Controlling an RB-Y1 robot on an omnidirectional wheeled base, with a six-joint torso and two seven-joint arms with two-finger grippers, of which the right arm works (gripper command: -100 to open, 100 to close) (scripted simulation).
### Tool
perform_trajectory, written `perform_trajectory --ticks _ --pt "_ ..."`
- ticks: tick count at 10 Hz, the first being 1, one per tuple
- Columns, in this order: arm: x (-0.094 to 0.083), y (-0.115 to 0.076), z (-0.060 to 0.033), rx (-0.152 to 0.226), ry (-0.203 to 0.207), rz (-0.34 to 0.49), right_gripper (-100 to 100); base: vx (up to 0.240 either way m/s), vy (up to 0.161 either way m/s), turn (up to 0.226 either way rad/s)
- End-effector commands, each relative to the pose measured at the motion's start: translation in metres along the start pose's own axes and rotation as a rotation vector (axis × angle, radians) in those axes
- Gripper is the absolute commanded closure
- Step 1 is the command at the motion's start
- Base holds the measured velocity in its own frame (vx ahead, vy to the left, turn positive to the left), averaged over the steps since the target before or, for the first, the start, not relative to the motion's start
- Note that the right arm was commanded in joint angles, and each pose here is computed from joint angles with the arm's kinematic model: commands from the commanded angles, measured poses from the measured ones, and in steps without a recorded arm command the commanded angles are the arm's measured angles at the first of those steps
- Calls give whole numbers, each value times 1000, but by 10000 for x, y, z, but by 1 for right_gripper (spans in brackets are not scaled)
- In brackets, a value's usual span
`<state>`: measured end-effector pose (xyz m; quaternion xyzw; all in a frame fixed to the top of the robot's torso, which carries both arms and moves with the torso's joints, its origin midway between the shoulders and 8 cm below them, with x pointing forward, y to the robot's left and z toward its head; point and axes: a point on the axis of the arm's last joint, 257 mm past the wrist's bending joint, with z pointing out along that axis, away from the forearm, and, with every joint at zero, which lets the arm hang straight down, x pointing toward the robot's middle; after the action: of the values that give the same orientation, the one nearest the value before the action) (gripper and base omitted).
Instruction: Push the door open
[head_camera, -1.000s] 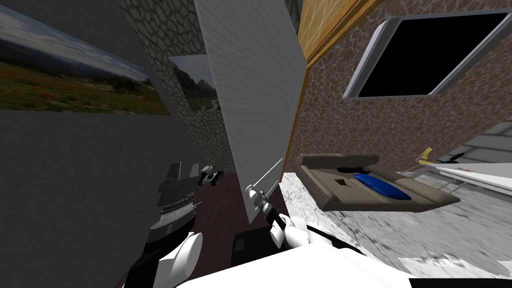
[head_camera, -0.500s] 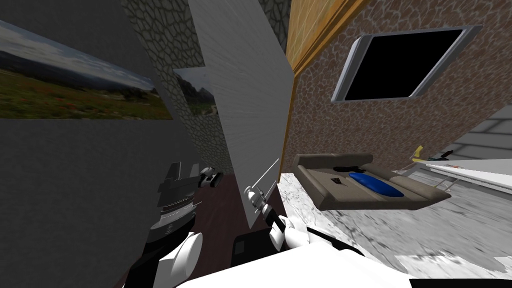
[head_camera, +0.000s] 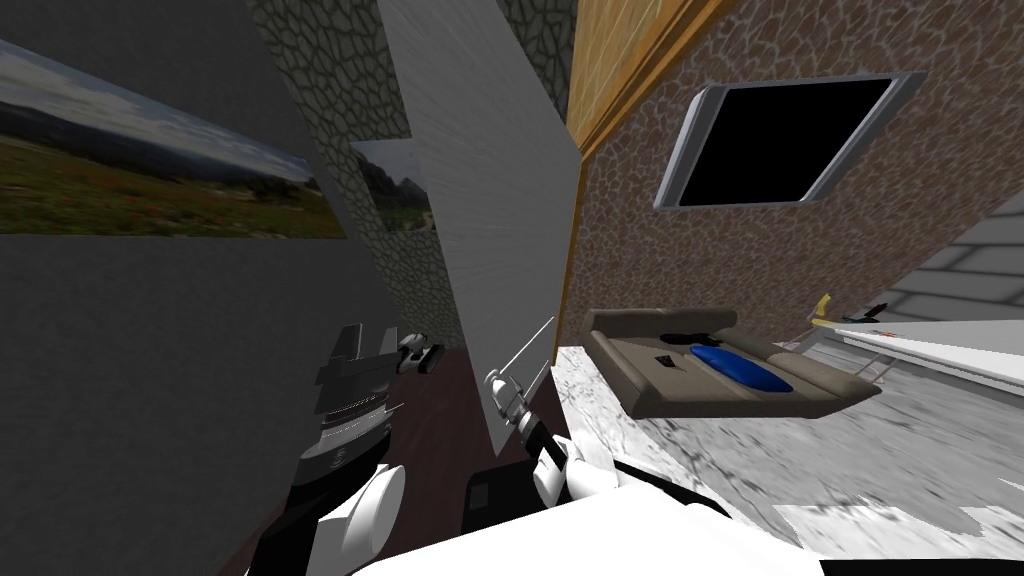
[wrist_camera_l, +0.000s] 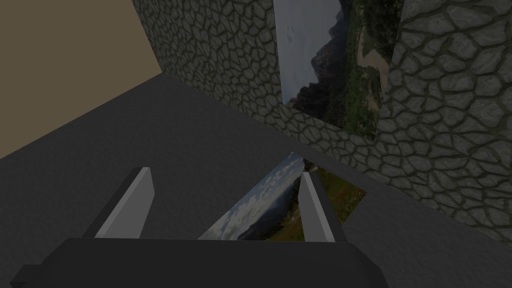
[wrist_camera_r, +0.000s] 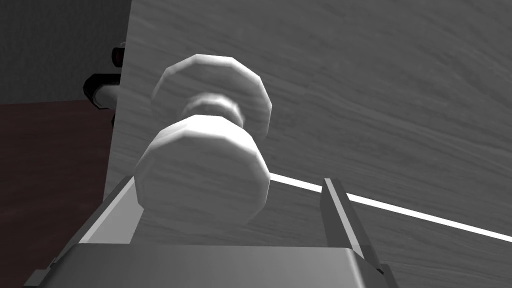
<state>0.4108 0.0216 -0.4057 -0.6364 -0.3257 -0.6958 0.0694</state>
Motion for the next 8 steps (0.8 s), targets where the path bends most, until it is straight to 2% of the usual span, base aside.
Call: perform_trajectory --ticks 1,2,3,4,8 --pt "33 -60 1 2 5 49 -100 -48 -63 -14" --pt "68 -120 6 5 8 90 -100 -56 -85 -16" --pt "68 -120 6 5 8 90 -100 -35 -64 -1" --pt "143 -242 18 12 14 169 -100 -50 -85 -27" --pt "291 -465 43 26 23 304 -100 -68 -91 -12"
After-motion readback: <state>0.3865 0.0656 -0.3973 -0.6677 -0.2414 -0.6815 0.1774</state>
